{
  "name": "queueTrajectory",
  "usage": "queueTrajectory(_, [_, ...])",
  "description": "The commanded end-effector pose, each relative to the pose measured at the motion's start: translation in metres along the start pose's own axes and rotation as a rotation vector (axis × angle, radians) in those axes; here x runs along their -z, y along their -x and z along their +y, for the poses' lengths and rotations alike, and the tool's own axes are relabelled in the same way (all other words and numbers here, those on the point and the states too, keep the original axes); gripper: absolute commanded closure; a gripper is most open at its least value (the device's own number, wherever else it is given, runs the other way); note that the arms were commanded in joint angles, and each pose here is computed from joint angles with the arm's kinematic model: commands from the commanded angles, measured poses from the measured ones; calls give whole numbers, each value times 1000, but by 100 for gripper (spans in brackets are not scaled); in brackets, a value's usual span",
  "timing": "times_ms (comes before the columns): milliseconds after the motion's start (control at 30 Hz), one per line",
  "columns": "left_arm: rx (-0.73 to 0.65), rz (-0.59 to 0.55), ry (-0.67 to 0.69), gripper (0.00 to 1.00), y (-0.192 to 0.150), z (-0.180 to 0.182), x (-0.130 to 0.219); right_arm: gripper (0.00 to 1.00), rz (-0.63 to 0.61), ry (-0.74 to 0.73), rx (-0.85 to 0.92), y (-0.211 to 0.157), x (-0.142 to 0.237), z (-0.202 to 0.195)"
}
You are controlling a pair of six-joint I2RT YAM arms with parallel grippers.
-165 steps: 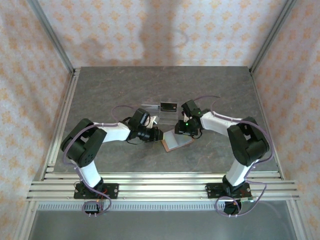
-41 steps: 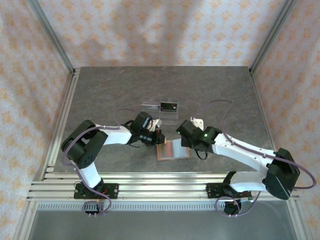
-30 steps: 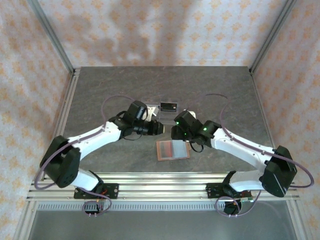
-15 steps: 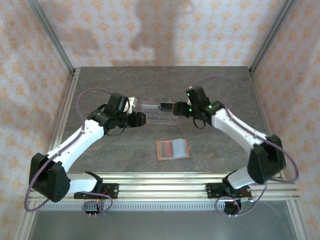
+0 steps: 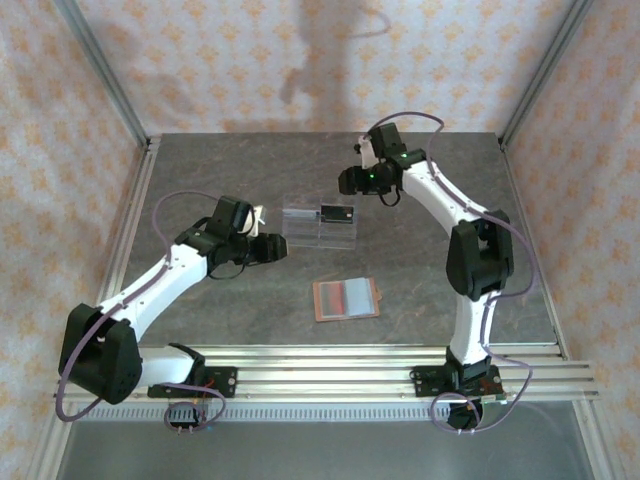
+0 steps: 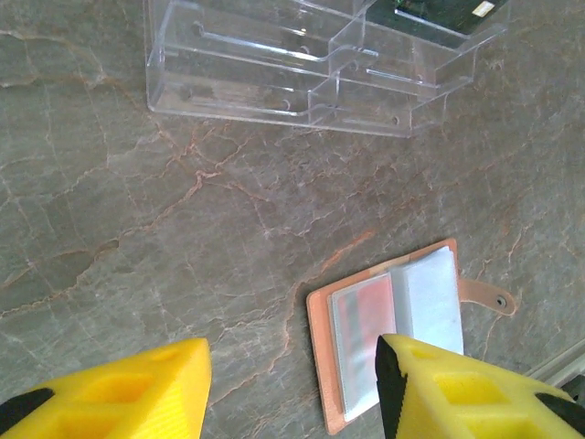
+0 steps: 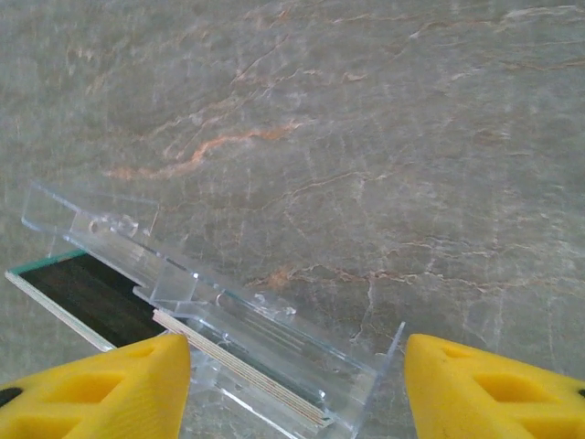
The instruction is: Put the credit cards into the card holder
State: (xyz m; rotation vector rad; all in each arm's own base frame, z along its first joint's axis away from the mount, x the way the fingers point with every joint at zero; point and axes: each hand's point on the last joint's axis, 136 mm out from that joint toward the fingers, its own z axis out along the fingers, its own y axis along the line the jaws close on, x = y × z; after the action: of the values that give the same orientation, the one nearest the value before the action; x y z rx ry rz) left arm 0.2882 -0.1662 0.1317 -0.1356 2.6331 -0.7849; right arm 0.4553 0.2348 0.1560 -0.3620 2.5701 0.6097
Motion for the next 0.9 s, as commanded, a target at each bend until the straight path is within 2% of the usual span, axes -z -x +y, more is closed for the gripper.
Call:
queueTrajectory(0, [8, -11, -24, 48, -3, 0, 1, 37, 108, 79, 99, -16, -4, 15])
queueTrajectory(133, [14, -3, -27, 48, -11, 3, 2, 48, 180, 121, 124, -24, -16, 17])
queueTrajectory(300, [14, 3, -30, 48, -17, 6, 2, 49, 214, 94, 149, -30, -23, 9])
queueTrajectory(467, [14, 9, -34, 48, -20, 7, 2, 58, 248, 78, 171, -35, -27, 4])
queueTrajectory(667, [0, 4, -34, 48, -18, 4, 6, 61, 295, 51, 181, -47, -30, -4])
queueTrajectory(867, [-6, 5, -27, 49, -16, 4, 6, 69, 298, 63, 157, -54, -30, -2])
